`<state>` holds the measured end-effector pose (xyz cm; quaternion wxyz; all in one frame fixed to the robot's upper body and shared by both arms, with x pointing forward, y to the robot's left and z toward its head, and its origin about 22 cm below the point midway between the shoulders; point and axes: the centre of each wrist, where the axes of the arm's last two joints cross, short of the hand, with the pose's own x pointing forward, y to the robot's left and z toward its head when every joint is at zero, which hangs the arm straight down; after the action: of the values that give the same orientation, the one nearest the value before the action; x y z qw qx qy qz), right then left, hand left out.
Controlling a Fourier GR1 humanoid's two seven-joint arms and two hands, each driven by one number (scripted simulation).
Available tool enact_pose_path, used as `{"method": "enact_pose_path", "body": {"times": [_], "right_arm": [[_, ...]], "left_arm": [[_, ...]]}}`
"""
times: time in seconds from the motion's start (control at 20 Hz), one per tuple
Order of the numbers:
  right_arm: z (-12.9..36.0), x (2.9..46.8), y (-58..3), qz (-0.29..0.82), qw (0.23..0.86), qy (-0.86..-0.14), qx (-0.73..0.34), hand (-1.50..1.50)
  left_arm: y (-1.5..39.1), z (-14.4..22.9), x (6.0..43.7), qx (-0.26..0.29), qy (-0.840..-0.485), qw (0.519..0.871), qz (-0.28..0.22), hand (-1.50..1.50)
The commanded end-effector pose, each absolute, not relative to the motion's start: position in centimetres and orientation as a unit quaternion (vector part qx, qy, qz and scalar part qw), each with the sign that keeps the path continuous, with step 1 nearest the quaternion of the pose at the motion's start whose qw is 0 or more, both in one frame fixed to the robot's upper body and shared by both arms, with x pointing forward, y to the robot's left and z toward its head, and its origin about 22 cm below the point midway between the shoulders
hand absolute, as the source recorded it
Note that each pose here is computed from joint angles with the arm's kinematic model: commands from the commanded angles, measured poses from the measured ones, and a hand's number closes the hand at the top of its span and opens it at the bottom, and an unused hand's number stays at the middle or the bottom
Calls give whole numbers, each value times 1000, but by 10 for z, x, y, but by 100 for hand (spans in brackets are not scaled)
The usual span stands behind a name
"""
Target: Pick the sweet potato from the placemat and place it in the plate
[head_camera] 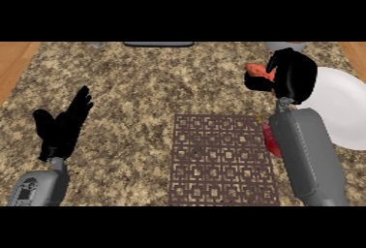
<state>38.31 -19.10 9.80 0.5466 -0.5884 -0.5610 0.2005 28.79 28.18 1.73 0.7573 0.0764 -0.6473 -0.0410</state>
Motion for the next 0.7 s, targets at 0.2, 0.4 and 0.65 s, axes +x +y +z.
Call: {"method": "enact_pose_path", "body": {"times": [0.2,0.4,0.65], "right_arm": [[107,399,-237,60,564,-528,-631,150],[91,400,-269,33,570,-519,-636,150],[79,389,-318,10,582,-495,-645,150]], "left_arm": [[283,11,287,74,-646,759,-38,0],[300,11,283,83,-647,758,-32,0],[290,34,299,80,-650,755,-40,0]]}}
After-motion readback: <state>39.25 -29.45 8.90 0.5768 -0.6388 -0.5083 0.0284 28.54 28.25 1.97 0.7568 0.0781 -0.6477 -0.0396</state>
